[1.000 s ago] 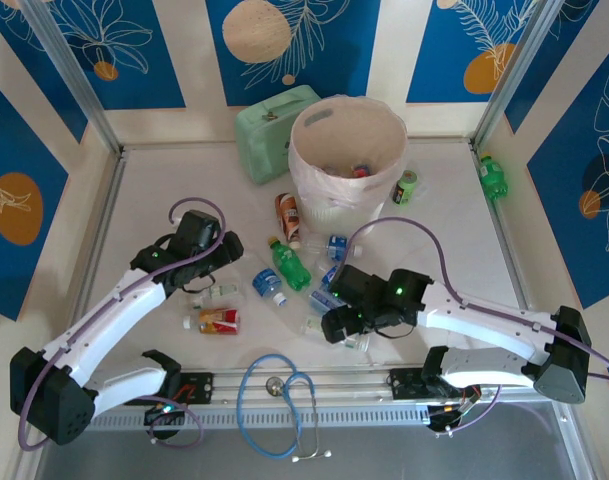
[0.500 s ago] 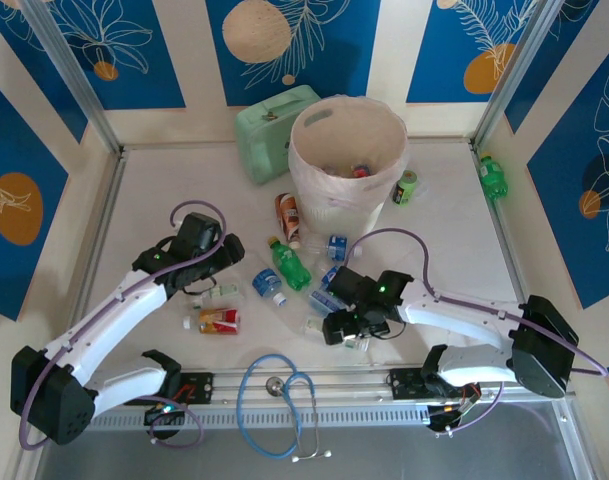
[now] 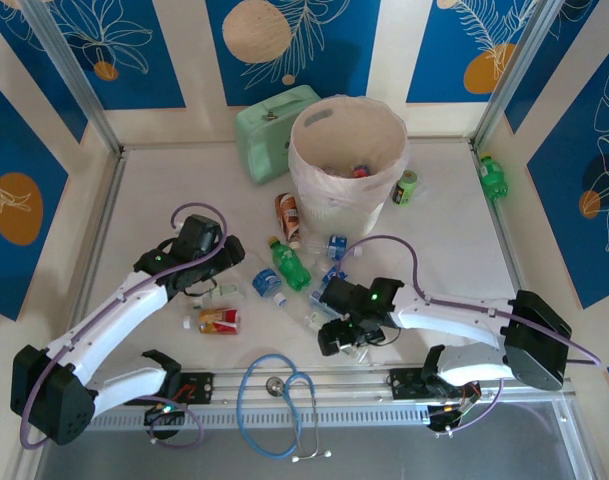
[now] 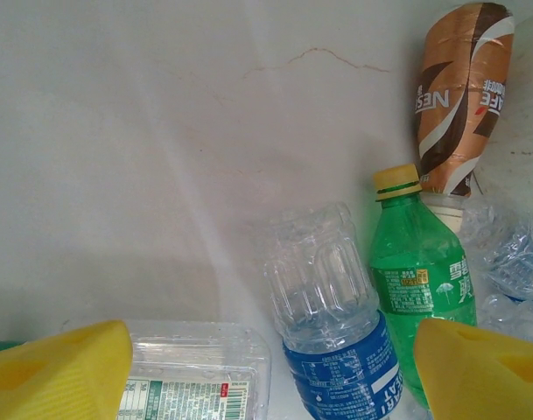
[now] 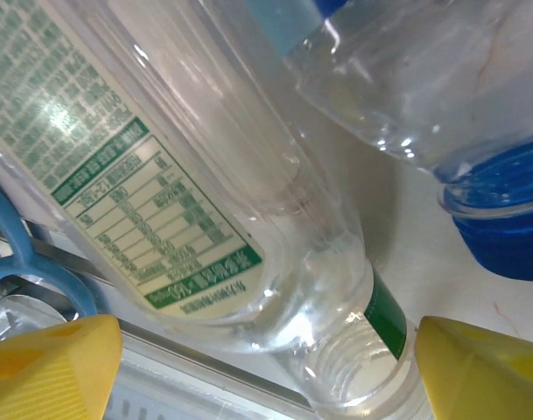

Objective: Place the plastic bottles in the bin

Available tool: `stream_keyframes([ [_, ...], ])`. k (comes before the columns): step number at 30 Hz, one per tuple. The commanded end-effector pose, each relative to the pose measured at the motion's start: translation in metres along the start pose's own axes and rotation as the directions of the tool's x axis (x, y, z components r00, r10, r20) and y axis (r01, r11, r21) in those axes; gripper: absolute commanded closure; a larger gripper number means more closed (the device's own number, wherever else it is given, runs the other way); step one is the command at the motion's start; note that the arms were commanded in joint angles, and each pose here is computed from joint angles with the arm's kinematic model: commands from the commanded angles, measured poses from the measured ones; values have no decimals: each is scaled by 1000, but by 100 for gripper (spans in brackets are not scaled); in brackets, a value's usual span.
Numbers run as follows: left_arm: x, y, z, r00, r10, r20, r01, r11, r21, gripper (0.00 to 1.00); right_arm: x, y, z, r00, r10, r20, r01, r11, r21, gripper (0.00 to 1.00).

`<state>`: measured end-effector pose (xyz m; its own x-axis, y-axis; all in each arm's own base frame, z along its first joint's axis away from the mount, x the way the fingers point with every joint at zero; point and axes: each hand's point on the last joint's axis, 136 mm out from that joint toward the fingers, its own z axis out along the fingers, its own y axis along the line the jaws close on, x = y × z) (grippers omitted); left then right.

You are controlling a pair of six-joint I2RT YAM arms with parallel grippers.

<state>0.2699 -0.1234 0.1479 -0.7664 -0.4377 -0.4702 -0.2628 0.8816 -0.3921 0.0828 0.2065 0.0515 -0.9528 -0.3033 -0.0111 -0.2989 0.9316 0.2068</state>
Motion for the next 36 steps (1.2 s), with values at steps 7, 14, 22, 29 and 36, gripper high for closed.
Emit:
stream_keyframes([
  [7,1,1,1,1000,-10,4,10,1000,0,16,-3,14,8,998,-43,-53,47,995,86,22],
  [14,2,3,3,1000,-22,2,22,1000,-1,16,-8,20,13,994,-83,-67,94,981,168,28],
  [22,3,6,3,1000,-30,0,30,1000,-3,16,-28,34,14,988,-142,-62,153,961,233,19],
  [29,5,14,3,999,-47,6,47,999,-14,16,-33,39,22,982,-162,-95,181,950,252,26],
  [36,10,19,6,998,-70,-4,69,997,-16,17,-39,45,29,974,-193,-121,219,941,258,28],
])
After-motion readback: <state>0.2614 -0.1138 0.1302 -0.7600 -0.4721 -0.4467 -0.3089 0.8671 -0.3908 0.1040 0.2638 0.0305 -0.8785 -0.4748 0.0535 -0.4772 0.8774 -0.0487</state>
